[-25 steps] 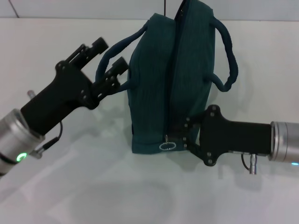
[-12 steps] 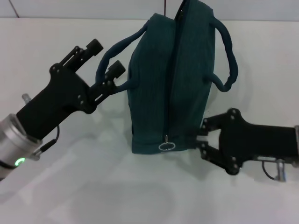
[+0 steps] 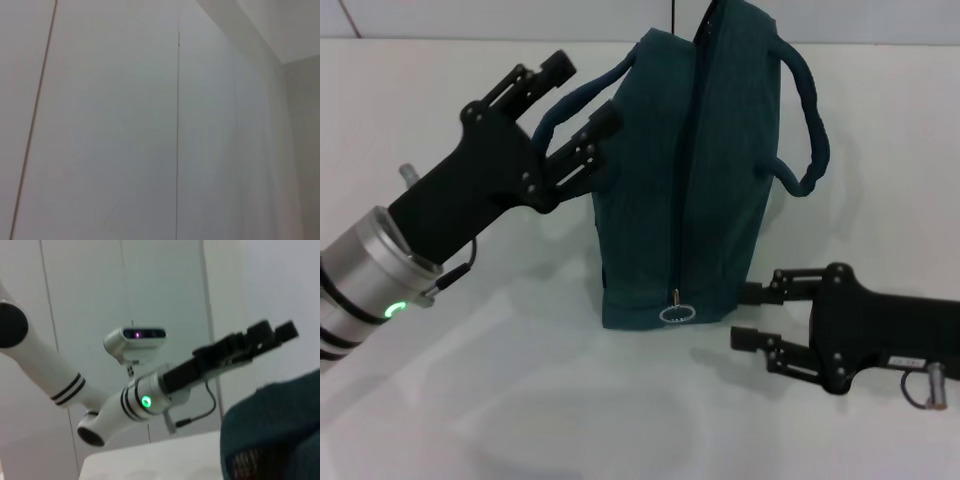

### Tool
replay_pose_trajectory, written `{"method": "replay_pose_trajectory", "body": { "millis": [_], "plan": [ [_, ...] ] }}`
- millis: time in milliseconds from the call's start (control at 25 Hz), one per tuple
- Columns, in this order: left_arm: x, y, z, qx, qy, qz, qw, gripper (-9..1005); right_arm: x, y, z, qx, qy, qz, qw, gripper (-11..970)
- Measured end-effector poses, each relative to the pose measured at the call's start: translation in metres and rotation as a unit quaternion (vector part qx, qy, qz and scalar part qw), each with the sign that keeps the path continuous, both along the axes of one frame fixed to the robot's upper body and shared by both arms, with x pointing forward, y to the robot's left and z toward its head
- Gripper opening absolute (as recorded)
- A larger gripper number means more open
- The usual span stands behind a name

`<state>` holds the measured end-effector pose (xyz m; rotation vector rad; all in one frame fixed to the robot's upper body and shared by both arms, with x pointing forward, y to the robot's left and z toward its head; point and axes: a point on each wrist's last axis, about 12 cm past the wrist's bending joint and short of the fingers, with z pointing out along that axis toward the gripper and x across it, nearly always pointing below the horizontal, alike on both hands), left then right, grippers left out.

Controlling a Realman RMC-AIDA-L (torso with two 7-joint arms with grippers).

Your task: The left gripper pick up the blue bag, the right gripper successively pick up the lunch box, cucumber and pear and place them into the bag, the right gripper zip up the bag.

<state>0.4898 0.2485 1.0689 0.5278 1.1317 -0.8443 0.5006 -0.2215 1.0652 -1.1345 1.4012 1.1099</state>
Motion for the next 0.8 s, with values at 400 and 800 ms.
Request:
{"method": "replay_pose_trajectory", "body": {
  "millis": [400, 800],
  "plan": [
    [0.007, -0.008, 0.002, 0.003, -0.006, -0.008, 1.0, 698, -0.001, 0.012, -0.018, -0.054, 0.01, -0.002, 0.998, 474],
    [0.01, -0.009, 0.001, 0.008, 0.002, 0.0, 1.0, 698, 0.018, 0.035, -0.014, -0.086, 0.005, 0.006, 0.996, 690]
  ]
}}
